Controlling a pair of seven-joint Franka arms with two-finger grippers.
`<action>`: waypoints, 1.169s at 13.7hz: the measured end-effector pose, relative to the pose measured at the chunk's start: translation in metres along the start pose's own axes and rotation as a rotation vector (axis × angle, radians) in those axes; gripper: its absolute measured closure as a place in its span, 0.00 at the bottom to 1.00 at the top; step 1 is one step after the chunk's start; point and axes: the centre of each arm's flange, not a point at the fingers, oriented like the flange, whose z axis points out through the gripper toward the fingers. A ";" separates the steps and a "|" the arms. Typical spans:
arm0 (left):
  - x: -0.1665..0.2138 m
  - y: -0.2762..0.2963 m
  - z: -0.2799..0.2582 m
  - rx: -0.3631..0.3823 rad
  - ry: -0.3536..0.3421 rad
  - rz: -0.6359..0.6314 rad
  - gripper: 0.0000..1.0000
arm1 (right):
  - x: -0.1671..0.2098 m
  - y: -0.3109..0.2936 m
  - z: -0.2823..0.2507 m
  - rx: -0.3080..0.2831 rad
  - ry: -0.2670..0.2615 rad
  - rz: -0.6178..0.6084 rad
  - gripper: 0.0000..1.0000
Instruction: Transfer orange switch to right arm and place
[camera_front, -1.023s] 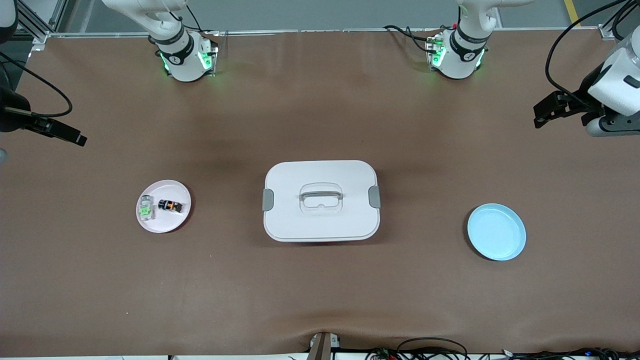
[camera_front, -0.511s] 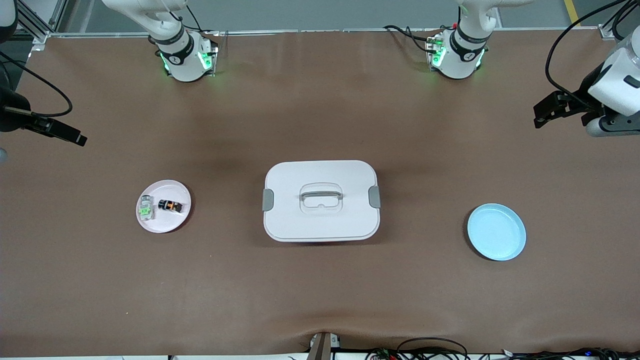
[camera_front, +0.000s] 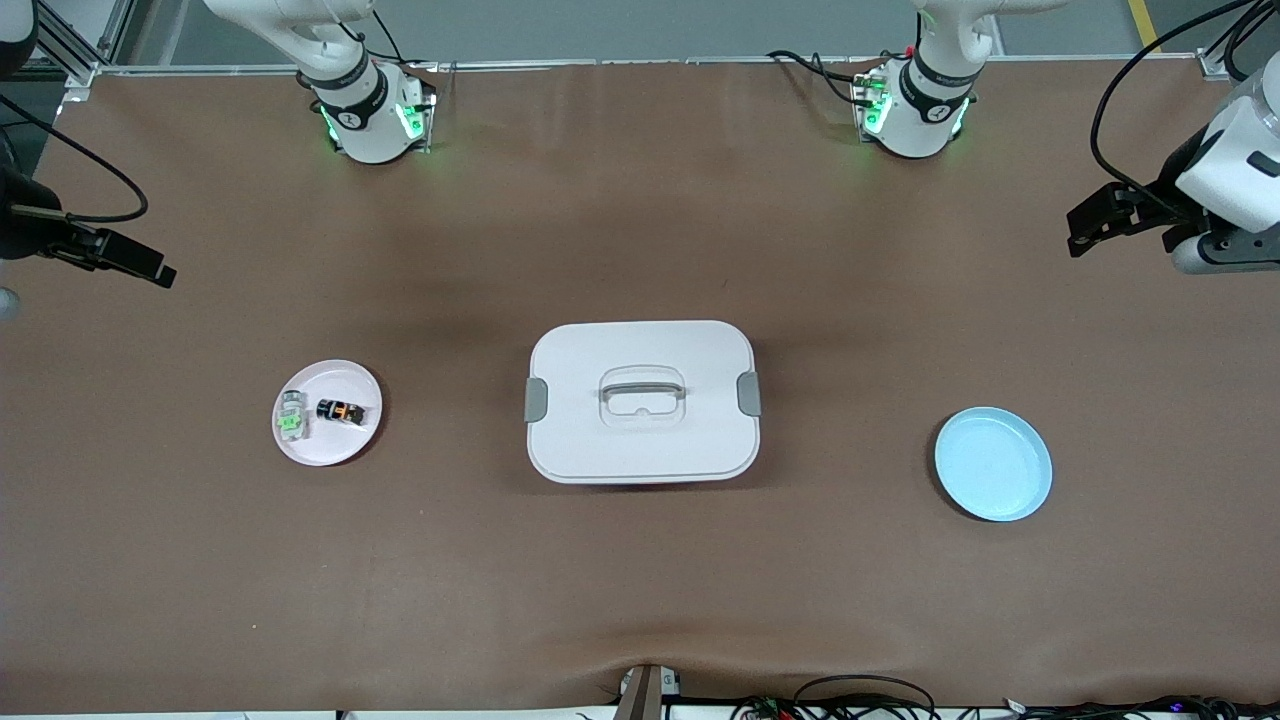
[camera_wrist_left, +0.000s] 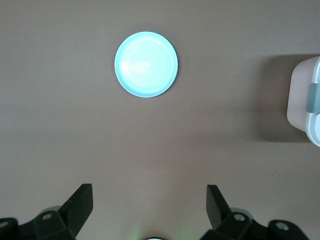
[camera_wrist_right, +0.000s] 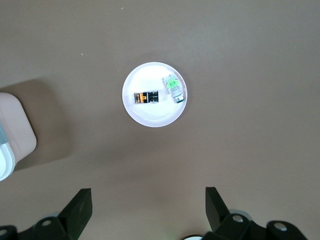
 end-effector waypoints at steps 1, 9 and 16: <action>0.000 0.000 0.000 0.000 0.001 0.000 0.00 | -0.001 0.000 -0.002 0.001 0.003 -0.006 0.00; 0.001 0.000 0.000 -0.001 0.006 0.000 0.00 | -0.001 -0.001 -0.008 0.006 0.032 -0.018 0.00; 0.001 0.000 0.000 -0.001 0.006 0.000 0.00 | -0.002 0.002 -0.011 0.004 0.042 -0.131 0.00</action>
